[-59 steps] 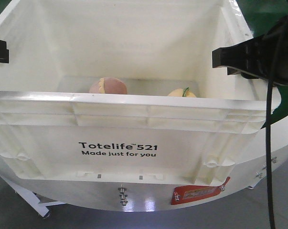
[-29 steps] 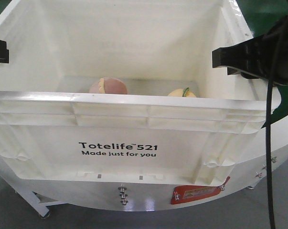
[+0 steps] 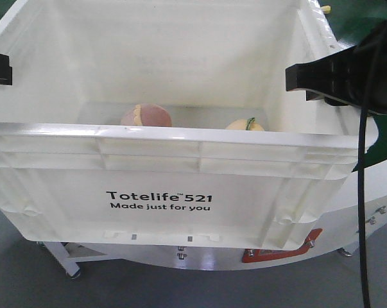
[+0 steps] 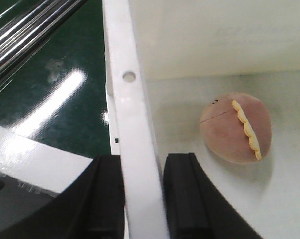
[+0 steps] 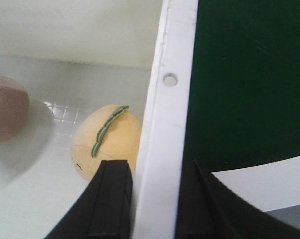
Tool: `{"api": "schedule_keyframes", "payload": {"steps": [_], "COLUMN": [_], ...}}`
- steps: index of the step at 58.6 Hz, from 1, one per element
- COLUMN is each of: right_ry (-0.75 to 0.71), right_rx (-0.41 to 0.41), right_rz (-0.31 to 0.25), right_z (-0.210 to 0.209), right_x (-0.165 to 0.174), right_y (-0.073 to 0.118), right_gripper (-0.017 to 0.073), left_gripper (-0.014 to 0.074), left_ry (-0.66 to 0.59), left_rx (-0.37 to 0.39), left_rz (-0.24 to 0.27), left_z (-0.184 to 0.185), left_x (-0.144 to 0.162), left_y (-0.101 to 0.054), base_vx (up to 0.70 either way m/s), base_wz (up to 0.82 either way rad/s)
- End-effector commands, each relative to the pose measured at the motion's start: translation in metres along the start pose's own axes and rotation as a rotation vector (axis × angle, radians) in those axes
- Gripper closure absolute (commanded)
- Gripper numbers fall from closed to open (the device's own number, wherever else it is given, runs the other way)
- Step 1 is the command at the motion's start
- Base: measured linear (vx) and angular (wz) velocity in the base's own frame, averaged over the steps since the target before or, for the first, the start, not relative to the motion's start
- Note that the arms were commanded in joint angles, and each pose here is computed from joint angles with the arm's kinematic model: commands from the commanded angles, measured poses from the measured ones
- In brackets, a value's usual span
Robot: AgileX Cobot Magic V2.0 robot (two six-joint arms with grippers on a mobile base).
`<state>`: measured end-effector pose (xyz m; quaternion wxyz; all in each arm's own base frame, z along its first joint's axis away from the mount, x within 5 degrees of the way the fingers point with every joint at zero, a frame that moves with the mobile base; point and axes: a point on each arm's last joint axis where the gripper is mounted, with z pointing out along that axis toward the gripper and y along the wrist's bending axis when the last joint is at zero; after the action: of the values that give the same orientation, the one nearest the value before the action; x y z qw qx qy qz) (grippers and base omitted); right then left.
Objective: Place moving items into box and shelve
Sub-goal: 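Hold the tote with both grippers while the base drives away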
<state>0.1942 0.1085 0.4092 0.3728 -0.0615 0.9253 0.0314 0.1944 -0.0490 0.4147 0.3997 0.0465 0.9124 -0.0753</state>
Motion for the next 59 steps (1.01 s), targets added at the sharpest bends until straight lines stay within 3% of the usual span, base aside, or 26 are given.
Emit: {"api": "schedule_keyframes", "payload": {"steps": [1, 59], "right_ry": [-0.224, -0.227], "right_rx": [-0.002, -0.004], "right_rz": [-0.05, -0.05], "right_z": [-0.0233, -0.0234], "right_x": [-0.0206, -0.0208], "right_y": [-0.0076, -0.0074], "right_gripper": [0.0495, 0.0495], "left_gripper": [0.0555, 0.0555], "left_ry": [-0.202, -0.202], "left_rx": [0.027, 0.027], "left_rz": [0.011, 0.011], "left_z": [-0.0237, -0.0237], "left_x": [-0.0179, -0.0179], "left_y": [-0.0029, -0.0029], "base_vx": [-0.11, -0.13], "base_wz": [0.22, 0.49]}}
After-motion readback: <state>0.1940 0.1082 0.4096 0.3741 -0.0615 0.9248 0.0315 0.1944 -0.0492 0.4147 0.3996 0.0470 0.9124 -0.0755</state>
